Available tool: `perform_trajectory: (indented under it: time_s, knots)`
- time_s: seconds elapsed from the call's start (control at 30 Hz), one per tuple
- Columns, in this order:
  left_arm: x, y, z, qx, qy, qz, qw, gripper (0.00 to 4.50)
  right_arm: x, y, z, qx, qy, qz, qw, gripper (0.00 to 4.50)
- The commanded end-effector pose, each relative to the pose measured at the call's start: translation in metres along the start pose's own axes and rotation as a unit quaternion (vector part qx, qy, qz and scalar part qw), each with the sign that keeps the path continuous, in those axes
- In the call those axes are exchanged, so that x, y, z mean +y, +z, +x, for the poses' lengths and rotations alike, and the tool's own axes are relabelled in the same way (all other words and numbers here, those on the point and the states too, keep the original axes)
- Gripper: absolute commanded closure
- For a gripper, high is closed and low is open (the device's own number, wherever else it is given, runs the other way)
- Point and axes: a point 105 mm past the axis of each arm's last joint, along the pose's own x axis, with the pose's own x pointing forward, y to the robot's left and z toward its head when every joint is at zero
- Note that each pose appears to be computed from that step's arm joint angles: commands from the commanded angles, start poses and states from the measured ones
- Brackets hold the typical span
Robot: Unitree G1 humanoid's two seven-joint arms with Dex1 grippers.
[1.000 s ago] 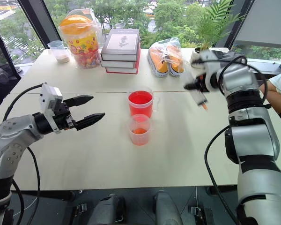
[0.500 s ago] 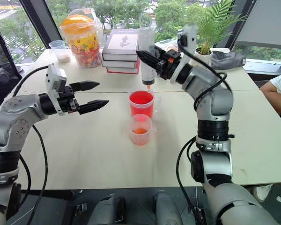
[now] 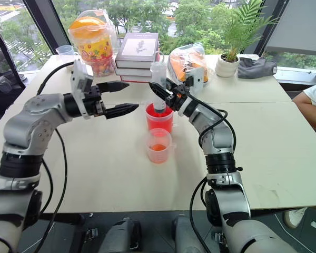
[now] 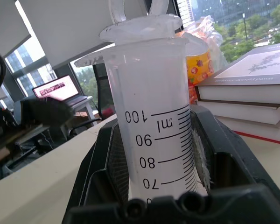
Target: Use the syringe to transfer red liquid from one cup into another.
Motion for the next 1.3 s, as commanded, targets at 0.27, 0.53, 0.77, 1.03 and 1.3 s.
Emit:
perform_trajectory:
  time_s: [0.27,0.53,0.77,1.03,1.3]
  knots:
    - [0.014,0.032,0.033,-0.055,-0.008,0.022,0.998,0.00,0.004,-0.003,-0.002,0.004,0.005,-0.030,1.000,2.99]
    - [0.031,0.027,0.047,-0.048,0.001,0.021,0.999,0.00,0.008,-0.003,-0.002,0.005,0.012,-0.036,0.999,2.99]
    - [0.034,0.028,0.061,-0.058,-0.007,0.001,0.998,1.81,0.010,0.000,0.001,0.003,0.018,-0.043,0.999,2.99]
    - [0.033,0.025,0.067,-0.056,-0.015,-0.004,0.998,4.45,0.011,0.003,0.002,0.002,0.021,-0.052,0.998,2.99]
    - [0.045,0.058,0.061,-0.087,0.003,0.010,0.996,4.45,0.014,-0.009,0.002,0.023,0.033,-0.040,0.998,2.99]
